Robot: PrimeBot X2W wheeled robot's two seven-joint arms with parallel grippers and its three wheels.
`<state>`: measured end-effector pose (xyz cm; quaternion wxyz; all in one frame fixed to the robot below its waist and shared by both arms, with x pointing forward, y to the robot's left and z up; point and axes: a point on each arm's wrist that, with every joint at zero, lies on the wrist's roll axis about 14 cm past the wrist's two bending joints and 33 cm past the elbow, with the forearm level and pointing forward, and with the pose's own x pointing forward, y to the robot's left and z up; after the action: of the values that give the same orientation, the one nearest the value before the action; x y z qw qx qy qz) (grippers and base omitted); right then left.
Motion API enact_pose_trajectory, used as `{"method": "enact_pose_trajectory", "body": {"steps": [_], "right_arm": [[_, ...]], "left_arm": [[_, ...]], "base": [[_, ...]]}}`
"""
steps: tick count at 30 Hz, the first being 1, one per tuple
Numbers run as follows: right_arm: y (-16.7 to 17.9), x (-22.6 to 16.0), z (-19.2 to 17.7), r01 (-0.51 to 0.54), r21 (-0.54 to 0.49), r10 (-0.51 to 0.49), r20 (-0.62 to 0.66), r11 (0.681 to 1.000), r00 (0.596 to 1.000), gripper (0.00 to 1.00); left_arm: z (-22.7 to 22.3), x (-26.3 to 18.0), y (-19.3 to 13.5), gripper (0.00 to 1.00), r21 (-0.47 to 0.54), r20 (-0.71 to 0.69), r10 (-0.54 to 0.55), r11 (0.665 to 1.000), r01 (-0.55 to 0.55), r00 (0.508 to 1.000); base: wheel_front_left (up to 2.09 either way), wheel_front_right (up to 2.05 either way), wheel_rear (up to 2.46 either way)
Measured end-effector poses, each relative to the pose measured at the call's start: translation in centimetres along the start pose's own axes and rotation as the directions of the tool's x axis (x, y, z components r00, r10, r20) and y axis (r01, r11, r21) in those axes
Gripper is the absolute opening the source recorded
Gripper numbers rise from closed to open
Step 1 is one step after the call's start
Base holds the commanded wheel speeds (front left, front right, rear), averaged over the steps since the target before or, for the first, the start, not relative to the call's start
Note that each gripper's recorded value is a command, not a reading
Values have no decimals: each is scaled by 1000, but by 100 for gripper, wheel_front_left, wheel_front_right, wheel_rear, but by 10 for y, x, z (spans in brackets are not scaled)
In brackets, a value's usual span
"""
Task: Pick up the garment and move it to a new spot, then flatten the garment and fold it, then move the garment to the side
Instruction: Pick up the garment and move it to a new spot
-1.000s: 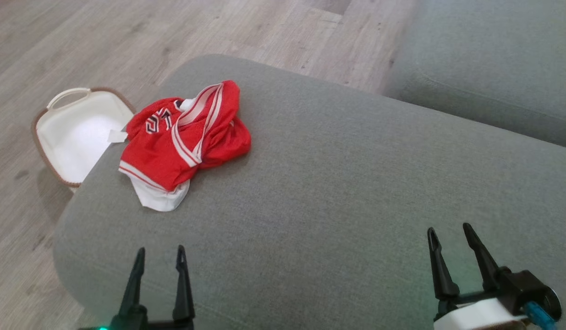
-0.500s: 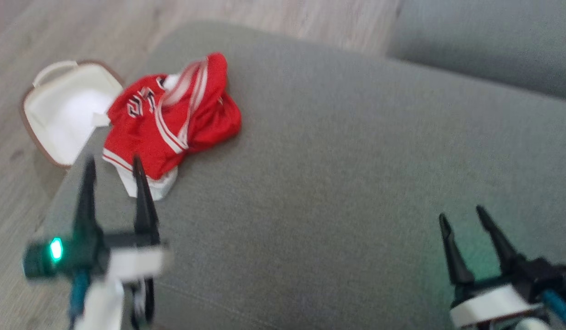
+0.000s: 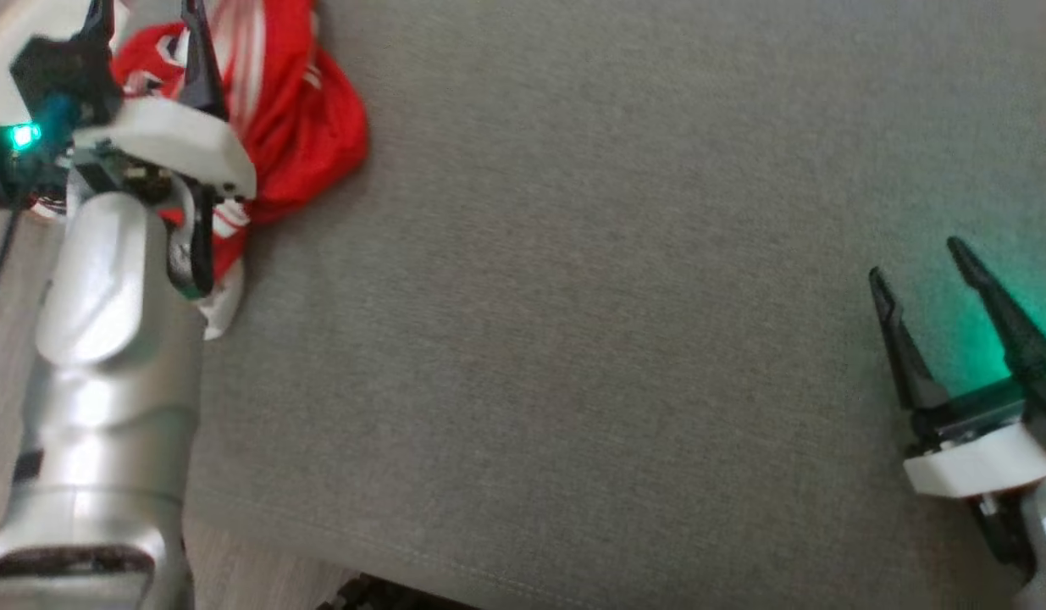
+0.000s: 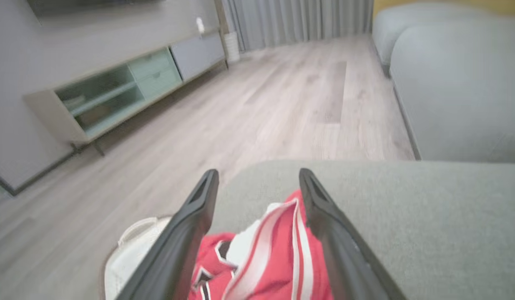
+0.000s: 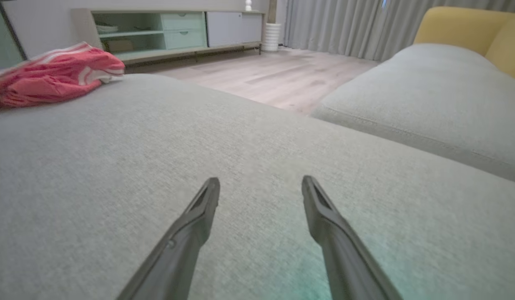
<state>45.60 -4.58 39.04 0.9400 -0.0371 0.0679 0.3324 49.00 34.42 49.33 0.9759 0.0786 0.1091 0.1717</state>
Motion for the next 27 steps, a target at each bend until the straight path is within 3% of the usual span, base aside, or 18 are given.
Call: {"method": "enact_pose_trajectory", "body": {"steps": [3,7,13,14,15,20,27], "right_arm": [[-8,-1,-5,15,-1,-15,-5,1000,1000,100],[-25,-6,-9,60,3,-60,-6,998,998,100],[-48,-18,-14,129,-5,-129,-19,992,991,100],[-51,-20,-15,141,-3,-141,-20,990,990,100],[-53,-22,-15,153,-1,-153,-21,988,988,100],[-60,-34,-16,200,6,-200,-34,980,979,100],[-50,-45,16,245,40,-246,27,969,969,100]], "left_arm": [[-27,13,-7,100,-30,-118,-15,999,12,993],[-82,24,-21,100,-73,-330,-50,997,27,943],[-136,28,-28,100,-63,-485,-41,998,12,873],[-136,32,-28,27,-56,-483,-39,998,13,875],[-135,36,-28,0,-49,-470,-31,999,9,882],[-120,49,-35,0,-40,-353,-42,999,30,935],[-42,58,-19,0,46,-93,-68,996,72,993]], "base": [[0,0,0],[0,0,0],[0,0,0],[0,0,0],[0,0,0],[0,0,0],[0,0,0]]}}
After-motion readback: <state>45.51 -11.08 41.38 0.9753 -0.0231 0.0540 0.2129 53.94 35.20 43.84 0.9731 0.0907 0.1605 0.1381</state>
